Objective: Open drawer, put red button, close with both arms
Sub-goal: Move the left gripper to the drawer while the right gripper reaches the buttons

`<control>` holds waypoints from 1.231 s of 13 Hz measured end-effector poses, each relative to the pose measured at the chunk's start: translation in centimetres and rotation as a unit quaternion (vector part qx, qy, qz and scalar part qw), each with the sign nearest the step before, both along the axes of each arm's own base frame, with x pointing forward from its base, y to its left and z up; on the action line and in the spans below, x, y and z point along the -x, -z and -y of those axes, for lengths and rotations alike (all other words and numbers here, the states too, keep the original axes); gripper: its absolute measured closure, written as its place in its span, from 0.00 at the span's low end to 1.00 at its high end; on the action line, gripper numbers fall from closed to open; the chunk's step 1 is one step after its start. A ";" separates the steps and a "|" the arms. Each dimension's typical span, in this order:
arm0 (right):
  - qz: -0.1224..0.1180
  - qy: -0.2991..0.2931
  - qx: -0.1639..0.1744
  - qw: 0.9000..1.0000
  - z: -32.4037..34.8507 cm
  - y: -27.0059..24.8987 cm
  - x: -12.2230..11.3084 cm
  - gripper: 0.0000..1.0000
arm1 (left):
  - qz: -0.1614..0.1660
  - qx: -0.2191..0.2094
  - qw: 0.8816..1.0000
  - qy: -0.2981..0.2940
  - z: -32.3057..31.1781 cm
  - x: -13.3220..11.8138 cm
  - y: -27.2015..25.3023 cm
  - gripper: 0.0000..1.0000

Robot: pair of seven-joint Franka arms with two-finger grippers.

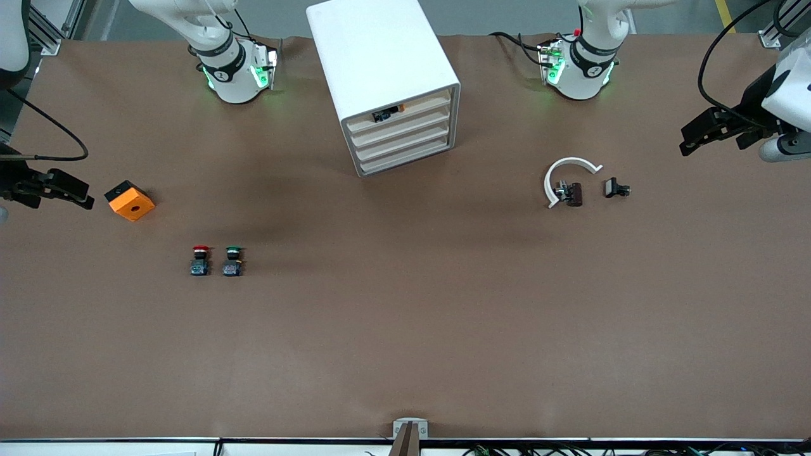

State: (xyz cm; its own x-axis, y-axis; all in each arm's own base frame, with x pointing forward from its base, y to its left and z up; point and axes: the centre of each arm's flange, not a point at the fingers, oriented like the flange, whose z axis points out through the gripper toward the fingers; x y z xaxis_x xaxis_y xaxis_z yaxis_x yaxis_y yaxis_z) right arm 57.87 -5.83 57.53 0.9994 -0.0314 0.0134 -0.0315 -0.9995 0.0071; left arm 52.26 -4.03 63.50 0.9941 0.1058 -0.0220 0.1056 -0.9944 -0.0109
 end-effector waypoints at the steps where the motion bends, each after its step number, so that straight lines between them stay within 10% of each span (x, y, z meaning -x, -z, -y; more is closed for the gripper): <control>1: -0.001 0.000 0.000 1.000 0.0 0.1 0.0 0.00 | 0.000 0.000 1.000 0.001 0.1 0.0 0.0 0.00; 6: -0.002 0.000 0.000 1.000 0.0 0.2 -0.1 0.00 | -0.018 0.000 1.000 0.002 0.2 -1.0 1.8 0.00; 10: -0.015 0.003 0.000 1.000 0.4 2.1 -0.8 0.00 | -0.058 0.009 0.998 0.002 0.5 -6.5 10.5 0.00; 16: -0.049 0.012 0.005 0.999 2.0 13.1 -5.2 0.00 | -0.111 0.043 0.972 -0.201 5.7 -10.9 21.4 0.00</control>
